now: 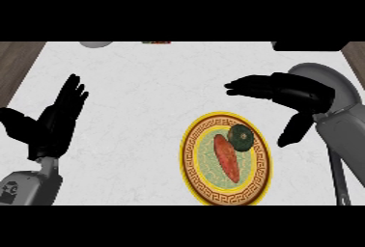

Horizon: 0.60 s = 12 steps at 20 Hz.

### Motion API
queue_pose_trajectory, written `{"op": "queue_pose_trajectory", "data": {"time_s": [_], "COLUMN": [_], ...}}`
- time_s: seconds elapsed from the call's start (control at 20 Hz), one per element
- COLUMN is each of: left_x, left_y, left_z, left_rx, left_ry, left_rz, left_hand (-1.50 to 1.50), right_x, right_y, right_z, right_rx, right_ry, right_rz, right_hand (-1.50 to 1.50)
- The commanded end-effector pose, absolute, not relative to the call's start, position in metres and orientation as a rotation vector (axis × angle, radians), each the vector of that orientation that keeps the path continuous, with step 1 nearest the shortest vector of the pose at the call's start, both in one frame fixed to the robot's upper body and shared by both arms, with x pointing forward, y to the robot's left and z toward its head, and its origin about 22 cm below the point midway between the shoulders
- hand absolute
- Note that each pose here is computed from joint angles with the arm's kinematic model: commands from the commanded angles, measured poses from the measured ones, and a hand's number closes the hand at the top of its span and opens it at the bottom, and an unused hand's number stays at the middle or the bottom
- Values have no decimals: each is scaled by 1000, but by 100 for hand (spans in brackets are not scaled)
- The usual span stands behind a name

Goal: Pick the sweet potato from the plate and place it in the pan

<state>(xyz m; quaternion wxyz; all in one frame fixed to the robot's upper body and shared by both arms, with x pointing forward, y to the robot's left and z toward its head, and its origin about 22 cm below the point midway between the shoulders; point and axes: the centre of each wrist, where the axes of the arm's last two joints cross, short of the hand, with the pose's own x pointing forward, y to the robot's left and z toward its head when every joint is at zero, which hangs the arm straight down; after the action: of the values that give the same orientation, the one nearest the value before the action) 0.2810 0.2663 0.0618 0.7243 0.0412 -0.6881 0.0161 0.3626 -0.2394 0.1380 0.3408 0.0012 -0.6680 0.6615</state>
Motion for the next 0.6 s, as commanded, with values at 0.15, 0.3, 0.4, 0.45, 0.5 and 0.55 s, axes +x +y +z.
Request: {"op": "queue_pose_trajectory", "data": {"time_s": [0.15, 0.3, 0.4, 0.45, 0.5, 0.55], "left_x": [277, 278, 272, 282, 280, 277], "left_y": [274, 283, 271, 281, 273, 265], "left_z": [57, 64, 55, 63, 52, 52], "left_rx": [96, 116, 118, 109, 110, 90], "left_ry": [-1542, -1525, -1512, -1519, -1509, -1520], "left_rz": [14, 60, 45, 46, 53, 43], "left_hand": [0, 0, 0, 0, 0, 0], "right_x": [352, 343, 332, 329, 306, 320], "right_y": [-211, -204, -193, -204, -198, -209], "right_z": [121, 142, 139, 122, 135, 120], "right_rx": [-55, -68, -72, -67, -99, -136], "right_ry": [-1353, -1325, -1354, -1349, -1377, -1341], "right_rz": [2077, 2132, 2134, 2161, 2180, 2220], "right_hand": [-150, -150, -150, -150, -150, -150]}}
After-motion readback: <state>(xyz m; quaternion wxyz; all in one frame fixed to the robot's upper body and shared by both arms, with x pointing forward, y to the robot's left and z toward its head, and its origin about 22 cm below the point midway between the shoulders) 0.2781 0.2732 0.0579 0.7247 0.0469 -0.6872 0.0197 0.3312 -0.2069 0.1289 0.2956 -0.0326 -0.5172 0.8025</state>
